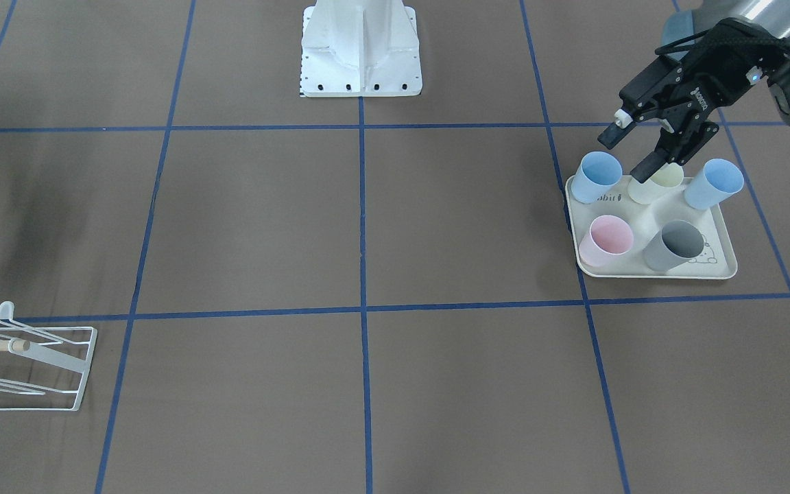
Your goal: Transfer IKEA cup to right arm and place on rack
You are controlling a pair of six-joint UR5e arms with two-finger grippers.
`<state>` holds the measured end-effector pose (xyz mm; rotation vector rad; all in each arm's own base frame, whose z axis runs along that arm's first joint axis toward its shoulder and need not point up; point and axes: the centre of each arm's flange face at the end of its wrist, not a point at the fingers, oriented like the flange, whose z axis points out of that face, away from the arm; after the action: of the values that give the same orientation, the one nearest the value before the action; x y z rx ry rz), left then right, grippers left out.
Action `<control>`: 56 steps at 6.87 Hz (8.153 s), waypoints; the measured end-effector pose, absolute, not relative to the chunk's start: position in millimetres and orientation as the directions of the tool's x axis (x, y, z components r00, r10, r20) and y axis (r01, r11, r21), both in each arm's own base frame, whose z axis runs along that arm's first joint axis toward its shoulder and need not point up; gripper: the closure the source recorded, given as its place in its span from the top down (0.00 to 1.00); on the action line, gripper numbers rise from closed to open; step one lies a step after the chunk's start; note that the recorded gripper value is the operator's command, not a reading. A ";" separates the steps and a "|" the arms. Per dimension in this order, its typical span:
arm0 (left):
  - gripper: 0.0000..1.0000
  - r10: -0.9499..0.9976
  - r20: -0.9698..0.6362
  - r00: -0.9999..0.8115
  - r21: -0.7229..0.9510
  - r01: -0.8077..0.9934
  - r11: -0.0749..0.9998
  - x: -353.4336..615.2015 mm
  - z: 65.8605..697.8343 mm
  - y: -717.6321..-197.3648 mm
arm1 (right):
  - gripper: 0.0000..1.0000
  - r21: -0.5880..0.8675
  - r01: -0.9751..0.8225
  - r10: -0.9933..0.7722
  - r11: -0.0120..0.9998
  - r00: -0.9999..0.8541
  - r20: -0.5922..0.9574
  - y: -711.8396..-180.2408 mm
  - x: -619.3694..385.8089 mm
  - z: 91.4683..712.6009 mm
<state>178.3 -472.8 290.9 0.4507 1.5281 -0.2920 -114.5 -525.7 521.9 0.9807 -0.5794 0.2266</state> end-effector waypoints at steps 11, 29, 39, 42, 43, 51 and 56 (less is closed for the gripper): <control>1.00 0.081 -0.996 0.040 0.090 0.453 0.887 177.7 299.7 -471.5 | 0.00 0.757 -0.512 -0.018 0.405 0.824 0.567 -493.0 -90.5 557.5; 1.00 0.072 -0.996 0.043 0.084 0.452 0.888 175.5 307.2 -466.1 | 0.00 0.749 -0.543 -0.027 0.380 0.803 0.596 -502.4 -130.5 561.4; 1.00 0.072 -0.997 0.042 0.083 0.452 0.888 175.0 306.2 -465.4 | 1.00 0.745 -0.540 -0.025 0.392 0.804 0.595 -510.2 -135.1 571.5; 1.00 0.126 -0.985 0.121 0.167 0.437 0.884 139.2 322.1 -470.0 | 1.00 0.714 -0.550 -0.108 0.434 0.755 0.647 -496.0 -123.7 530.9; 1.00 0.155 -0.967 0.201 0.229 0.425 0.876 122.8 334.5 -473.3 | 1.00 0.682 -0.558 -0.124 0.474 0.724 0.679 -491.6 -120.6 508.6; 1.00 0.261 -0.709 0.655 0.344 -0.003 0.939 126.1 476.3 -506.7 | 1.00 0.317 -0.572 -0.087 0.757 0.393 0.915 -516.6 -195.8 303.4; 0.92 0.278 -0.666 0.692 0.286 -0.107 0.952 197.0 525.5 -524.7 | 1.00 0.242 -0.548 -0.087 0.801 0.292 0.952 -518.8 -248.0 246.7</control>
<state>197.0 -524.7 525.5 0.2327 0.7789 0.2176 -248.0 -518.8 246.7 0.6021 -1.2542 0.3324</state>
